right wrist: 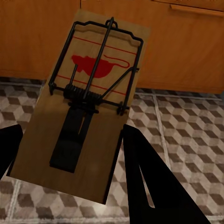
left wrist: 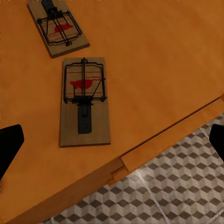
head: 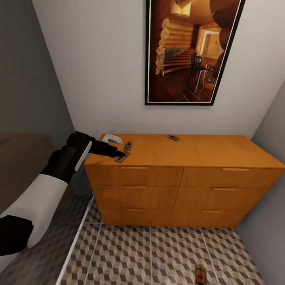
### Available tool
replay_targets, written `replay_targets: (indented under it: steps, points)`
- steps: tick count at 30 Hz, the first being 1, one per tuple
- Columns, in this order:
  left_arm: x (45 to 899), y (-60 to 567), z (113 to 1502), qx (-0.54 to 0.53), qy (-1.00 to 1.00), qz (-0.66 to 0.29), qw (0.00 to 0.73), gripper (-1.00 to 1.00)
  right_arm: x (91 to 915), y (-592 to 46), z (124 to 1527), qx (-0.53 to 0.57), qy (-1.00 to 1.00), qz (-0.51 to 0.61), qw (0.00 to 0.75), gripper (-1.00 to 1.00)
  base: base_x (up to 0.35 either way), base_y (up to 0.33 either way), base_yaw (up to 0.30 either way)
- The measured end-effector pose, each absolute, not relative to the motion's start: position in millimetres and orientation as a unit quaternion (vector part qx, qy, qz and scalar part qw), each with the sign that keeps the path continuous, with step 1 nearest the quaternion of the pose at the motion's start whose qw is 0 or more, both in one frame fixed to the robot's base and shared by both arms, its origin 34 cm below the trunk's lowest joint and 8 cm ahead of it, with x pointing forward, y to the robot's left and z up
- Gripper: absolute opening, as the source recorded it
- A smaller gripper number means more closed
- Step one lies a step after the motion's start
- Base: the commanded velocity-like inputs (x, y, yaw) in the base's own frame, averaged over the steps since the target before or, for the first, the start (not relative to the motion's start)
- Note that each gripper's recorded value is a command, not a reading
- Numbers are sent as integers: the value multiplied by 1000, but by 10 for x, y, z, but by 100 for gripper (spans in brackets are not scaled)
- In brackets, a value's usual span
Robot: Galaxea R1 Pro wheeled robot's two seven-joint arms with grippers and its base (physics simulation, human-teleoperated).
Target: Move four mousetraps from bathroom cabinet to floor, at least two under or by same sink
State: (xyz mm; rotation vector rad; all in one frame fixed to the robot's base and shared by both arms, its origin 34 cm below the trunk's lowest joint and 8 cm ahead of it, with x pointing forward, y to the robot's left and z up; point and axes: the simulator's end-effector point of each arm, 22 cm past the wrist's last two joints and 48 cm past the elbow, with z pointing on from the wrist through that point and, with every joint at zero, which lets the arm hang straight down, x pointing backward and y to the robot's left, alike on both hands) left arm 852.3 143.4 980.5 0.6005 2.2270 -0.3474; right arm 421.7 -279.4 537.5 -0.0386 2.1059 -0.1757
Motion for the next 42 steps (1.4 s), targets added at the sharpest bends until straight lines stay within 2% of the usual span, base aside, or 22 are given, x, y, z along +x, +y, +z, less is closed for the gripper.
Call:
replay_targets:
  steps: [42]
  points:
    - [8546,1518,9787,235,879,-125,394,100,4216,-2785,5372,-16,868,-72,491,-100,23,0,0]
